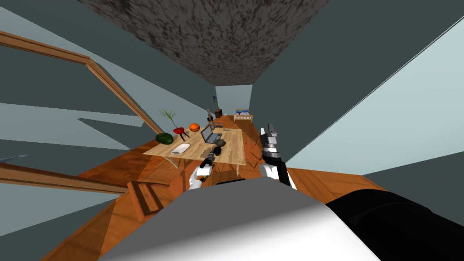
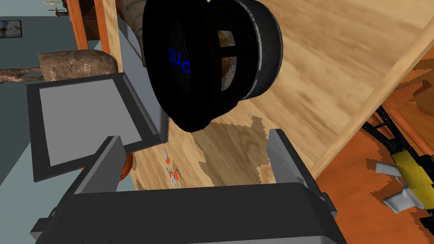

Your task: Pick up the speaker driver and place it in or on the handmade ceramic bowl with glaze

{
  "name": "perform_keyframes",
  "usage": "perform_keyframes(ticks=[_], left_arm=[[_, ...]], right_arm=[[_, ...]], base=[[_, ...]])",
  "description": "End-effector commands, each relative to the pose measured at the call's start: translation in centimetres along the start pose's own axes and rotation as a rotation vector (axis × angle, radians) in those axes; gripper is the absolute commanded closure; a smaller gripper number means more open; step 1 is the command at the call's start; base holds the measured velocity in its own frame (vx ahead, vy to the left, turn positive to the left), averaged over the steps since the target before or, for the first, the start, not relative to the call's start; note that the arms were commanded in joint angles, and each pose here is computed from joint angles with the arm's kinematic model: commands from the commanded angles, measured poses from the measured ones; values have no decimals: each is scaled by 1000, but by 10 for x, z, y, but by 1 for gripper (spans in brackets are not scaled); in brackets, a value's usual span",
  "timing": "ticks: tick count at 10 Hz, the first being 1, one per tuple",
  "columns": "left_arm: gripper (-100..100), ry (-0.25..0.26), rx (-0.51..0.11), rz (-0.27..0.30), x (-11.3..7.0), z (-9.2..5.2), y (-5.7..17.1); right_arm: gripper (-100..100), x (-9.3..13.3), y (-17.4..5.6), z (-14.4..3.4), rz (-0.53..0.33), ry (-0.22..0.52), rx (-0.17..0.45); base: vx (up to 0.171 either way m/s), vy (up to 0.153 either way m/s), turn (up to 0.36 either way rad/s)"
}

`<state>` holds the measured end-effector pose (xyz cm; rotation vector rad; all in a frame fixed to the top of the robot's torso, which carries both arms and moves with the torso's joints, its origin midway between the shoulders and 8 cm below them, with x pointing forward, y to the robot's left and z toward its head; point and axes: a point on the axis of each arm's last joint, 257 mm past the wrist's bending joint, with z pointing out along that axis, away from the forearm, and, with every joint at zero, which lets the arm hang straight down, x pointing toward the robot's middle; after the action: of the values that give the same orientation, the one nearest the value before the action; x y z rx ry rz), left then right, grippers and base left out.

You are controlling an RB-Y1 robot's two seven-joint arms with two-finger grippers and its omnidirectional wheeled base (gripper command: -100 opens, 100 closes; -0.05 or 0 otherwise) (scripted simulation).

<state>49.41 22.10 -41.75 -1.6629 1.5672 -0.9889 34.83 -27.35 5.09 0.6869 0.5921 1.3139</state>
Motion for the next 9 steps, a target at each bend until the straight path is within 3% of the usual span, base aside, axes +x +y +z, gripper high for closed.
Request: perform_keyframes(ticks=[1,3,4,5,6,9], left_arm=[[-100,9,-36,-44,11,5,8],[-100,30,-64,-93,30,9,15],[-100,24,-57,-81,25,8,13],[0,25,-59,-83,26,8,13],[-100,11,-56,-92,18,12,14],[-100,-12,-52,-107,4,17,16]], right_arm=[[0,0,0,0,0,0,0],[0,0,0,0,0,0,0],[0,0,0,0,0,0,0],[0,0,0,0,0,0,0],[0,0,0,0,0,0,0],[0,0,0,0,0,0,0]], base=[[38,34,-132],[24,29,-73],[7,11,-8],[0,0,0],[7,0,-98],[12,1,-115]])
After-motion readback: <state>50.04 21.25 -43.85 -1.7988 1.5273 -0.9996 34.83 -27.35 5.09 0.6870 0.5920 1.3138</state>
